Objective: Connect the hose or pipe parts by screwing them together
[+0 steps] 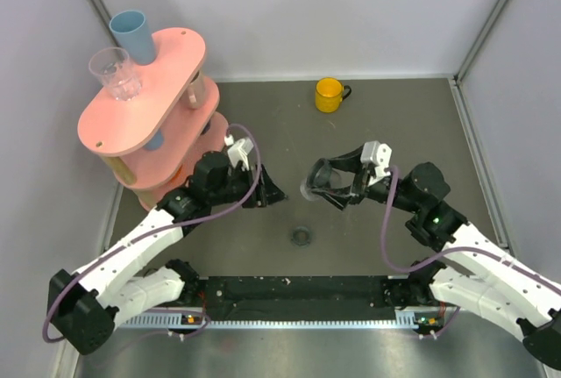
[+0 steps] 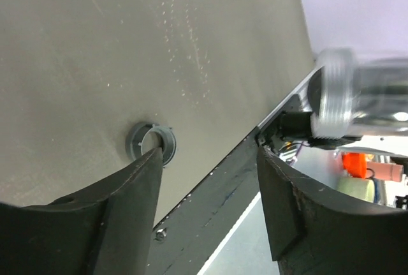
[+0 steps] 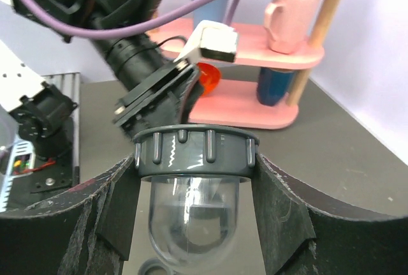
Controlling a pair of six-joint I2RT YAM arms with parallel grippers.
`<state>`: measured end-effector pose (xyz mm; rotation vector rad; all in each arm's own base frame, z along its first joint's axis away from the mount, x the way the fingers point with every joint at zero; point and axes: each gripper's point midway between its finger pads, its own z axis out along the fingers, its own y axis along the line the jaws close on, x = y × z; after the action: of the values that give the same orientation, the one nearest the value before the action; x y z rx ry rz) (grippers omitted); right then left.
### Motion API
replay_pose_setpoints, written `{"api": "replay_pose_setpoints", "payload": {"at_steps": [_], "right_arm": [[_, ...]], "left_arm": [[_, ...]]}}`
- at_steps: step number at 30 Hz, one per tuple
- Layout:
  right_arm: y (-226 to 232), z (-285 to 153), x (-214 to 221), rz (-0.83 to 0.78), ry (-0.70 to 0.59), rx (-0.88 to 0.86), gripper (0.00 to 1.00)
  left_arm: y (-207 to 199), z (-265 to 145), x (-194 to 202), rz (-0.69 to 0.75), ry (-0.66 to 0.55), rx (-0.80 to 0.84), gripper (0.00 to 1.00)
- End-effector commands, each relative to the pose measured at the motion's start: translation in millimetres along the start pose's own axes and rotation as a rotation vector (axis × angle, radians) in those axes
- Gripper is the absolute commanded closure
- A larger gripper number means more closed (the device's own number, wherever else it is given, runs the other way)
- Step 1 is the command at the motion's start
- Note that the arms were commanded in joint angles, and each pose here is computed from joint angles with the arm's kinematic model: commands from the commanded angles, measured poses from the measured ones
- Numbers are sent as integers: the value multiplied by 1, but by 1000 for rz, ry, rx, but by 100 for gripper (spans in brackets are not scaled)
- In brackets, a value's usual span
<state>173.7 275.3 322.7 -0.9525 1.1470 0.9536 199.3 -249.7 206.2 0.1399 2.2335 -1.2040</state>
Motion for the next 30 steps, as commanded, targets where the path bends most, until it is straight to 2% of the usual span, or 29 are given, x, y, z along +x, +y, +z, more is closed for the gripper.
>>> {"api": "replay_pose_setpoints", "payload": {"at_steps": [1,7,10,12,14,21,30], "right_arm": [[-28,-17,-27,-86,-35,187,80],[-44,-43,-22,-77,-12,341,80],[-48,-59,-20,-75,-6,410,79],[-47,-69,-24,-79,-17,432,79],[-45,-76,-21,-77,-14,447,79],[-42,-92,-30,-92,-31,478,79],[-43,-95,-28,-96,-12,488,79]], "left_arm": [[15,12,29,49,48,-82,32],[33,35,68,107,166,-226,28],[35,47,83,146,218,-258,23],[36,56,94,172,264,-288,15],[43,64,99,193,291,-326,13],[33,88,104,277,342,-347,16],[52,96,115,329,412,-437,20]]}}
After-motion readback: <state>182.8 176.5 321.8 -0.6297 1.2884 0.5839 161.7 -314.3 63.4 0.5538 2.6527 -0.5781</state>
